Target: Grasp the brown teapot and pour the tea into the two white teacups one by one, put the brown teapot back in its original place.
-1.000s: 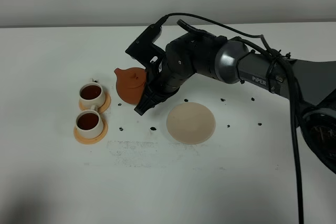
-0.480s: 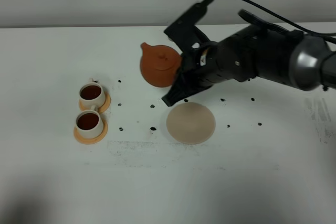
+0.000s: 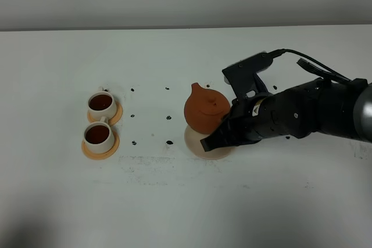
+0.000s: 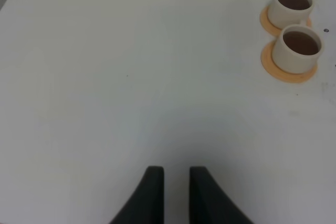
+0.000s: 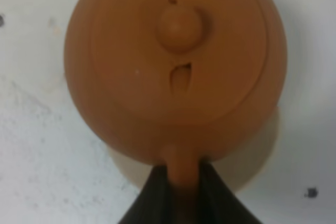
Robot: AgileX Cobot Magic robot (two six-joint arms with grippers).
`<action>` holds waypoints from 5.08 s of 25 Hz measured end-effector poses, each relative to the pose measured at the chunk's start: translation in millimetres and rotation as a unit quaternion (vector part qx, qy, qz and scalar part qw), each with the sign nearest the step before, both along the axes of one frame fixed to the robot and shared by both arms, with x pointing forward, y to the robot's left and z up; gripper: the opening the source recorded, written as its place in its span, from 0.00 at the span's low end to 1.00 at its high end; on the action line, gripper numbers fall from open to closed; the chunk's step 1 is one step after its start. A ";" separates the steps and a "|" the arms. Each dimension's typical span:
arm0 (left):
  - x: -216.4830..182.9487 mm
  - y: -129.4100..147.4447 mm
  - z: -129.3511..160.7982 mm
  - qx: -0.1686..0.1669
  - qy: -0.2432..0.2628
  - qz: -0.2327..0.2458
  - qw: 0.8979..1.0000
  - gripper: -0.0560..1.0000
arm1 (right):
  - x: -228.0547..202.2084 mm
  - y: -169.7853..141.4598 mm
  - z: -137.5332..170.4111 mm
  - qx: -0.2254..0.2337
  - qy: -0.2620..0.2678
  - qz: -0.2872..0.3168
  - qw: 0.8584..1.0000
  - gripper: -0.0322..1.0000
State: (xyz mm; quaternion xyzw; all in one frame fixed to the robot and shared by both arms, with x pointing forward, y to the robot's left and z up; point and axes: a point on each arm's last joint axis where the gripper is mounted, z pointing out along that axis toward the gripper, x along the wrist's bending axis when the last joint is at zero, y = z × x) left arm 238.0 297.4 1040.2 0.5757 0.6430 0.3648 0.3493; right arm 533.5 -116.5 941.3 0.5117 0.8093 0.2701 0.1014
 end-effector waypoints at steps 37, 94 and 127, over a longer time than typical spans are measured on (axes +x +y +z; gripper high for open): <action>0.0 0.0 0.0 0.000 0.000 0.000 1.000 0.16 | -8.1 -8.9 18.8 0.004 -0.036 0.008 0.999 0.70; 0.0 0.0 0.0 0.000 0.000 0.000 1.000 0.16 | -293.8 -173.3 113.0 0.003 -0.219 -0.210 0.953 0.16; -0.3 0.1 0.0 0.000 0.000 -0.066 0.998 0.16 | -304.4 -172.1 112.3 0.006 -0.252 -0.228 0.940 0.16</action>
